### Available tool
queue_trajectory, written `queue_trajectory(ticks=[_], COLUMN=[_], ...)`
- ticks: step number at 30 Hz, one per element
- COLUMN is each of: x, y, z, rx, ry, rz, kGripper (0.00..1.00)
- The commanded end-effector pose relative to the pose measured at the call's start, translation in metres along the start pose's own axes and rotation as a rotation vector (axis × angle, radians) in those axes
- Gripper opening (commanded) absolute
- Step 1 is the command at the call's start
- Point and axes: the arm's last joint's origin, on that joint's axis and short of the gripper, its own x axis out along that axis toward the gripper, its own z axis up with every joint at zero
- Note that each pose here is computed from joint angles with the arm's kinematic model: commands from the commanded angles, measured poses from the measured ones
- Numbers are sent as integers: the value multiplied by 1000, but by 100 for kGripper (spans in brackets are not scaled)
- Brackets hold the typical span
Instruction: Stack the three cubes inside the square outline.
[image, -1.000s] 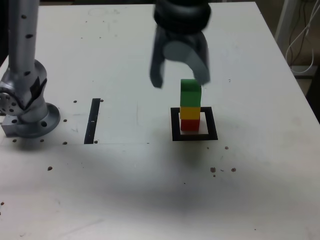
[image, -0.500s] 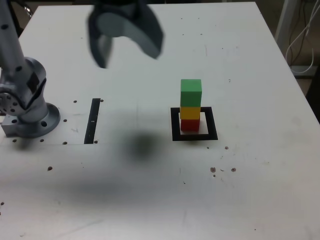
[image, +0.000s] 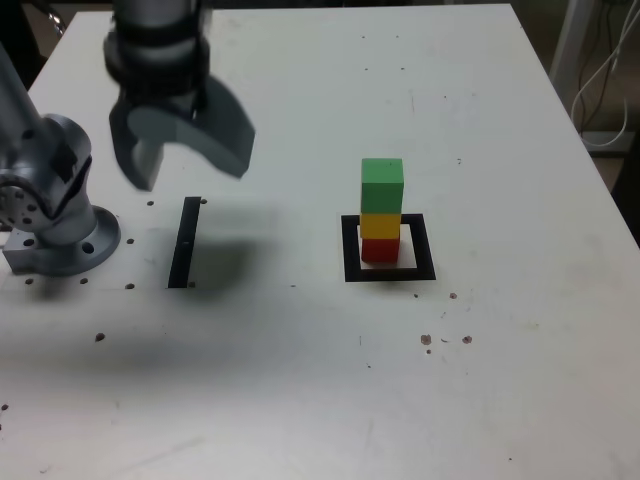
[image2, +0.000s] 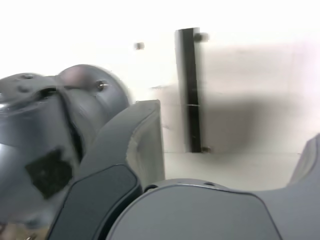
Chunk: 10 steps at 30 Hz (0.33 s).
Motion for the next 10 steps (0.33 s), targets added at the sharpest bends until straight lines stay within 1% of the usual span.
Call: queue_trajectory(ticks=[1,6,8,10], x=[4,17,22,24], y=[0,-1,-1,-2], z=[-3,-6,-8,-9], rx=[-4,-10,-10,-10], ry=[16,63,72,73], rz=[-12,-35,-41,-48], kGripper=[99,99,99,99])
